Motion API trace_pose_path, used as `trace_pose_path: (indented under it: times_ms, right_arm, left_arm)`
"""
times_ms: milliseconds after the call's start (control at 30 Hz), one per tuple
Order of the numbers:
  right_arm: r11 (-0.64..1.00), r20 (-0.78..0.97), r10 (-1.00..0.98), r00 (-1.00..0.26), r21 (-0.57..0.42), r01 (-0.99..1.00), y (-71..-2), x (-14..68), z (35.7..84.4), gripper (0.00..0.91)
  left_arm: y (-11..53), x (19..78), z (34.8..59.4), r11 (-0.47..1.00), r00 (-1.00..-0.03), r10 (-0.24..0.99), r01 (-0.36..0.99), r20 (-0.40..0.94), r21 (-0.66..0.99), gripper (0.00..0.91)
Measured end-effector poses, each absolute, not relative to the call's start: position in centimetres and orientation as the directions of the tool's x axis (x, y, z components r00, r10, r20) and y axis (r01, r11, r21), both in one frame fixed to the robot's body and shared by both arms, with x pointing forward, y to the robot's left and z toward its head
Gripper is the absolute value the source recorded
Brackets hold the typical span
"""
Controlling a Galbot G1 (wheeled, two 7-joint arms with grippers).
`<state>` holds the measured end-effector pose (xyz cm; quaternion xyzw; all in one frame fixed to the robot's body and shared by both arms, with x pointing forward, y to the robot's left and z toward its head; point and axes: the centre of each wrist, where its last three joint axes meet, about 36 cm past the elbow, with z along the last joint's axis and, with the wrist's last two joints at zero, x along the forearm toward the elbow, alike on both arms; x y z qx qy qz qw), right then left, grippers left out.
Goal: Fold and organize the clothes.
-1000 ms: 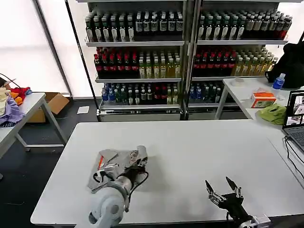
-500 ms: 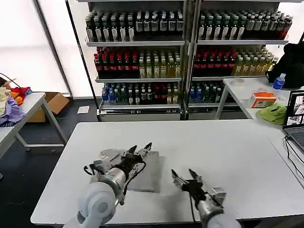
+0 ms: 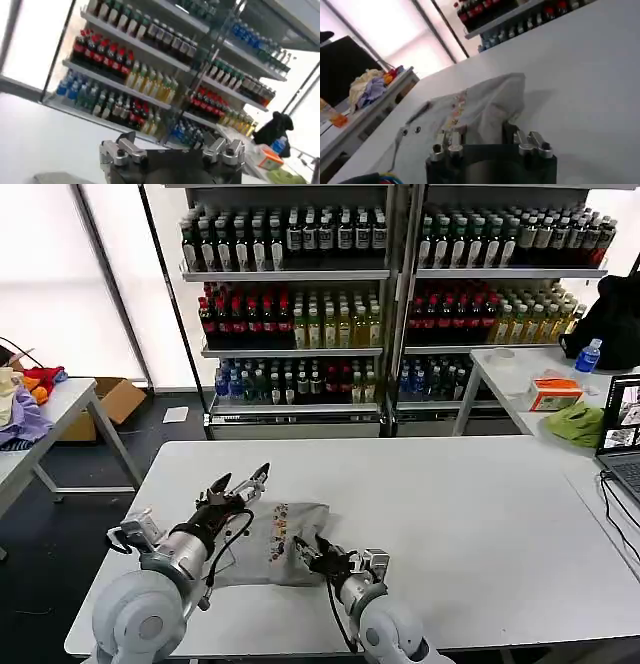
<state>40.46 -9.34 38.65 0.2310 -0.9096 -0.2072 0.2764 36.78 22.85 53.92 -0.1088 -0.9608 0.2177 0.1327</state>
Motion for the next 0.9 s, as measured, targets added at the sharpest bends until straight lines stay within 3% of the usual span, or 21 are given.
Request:
trace_pose_path:
  times_ms: [500,800,833,867,900]
  right_arm:
    - [0.814,0.445,-0.517,-0.731,0.521,-0.258,-13.2,39.7,38.8,0.0]
    - [0.887,0.488,-0.422,-0.764,0.397,-0.236,-22.5,39.6,40.3,0.0]
    - [0.899,0.494,-0.403,-0.771,0.369,-0.234,-23.7,39.7,40.6,0.605]
    - [0.91,0.498,-0.386,-0.777,0.344,-0.232,-24.6,39.8,40.9,0.907]
    - [0.918,0.499,-0.373,-0.782,0.322,-0.232,-25.4,39.8,41.2,0.907]
  left_arm:
    - [25.0,36.3,54.7,0.89,-0.957,0.218,0.115,0.191,-0.441,0.907]
    - [25.1,36.3,54.9,0.887,-0.962,0.204,0.103,0.182,-0.449,0.907]
    - [25.1,36.3,54.9,0.887,-0.962,0.204,0.103,0.182,-0.451,0.907]
    - [25.0,36.3,54.9,0.886,-0.962,0.204,0.102,0.183,-0.451,0.907]
    - [25.0,36.3,54.9,0.886,-0.962,0.204,0.102,0.183,-0.453,0.907]
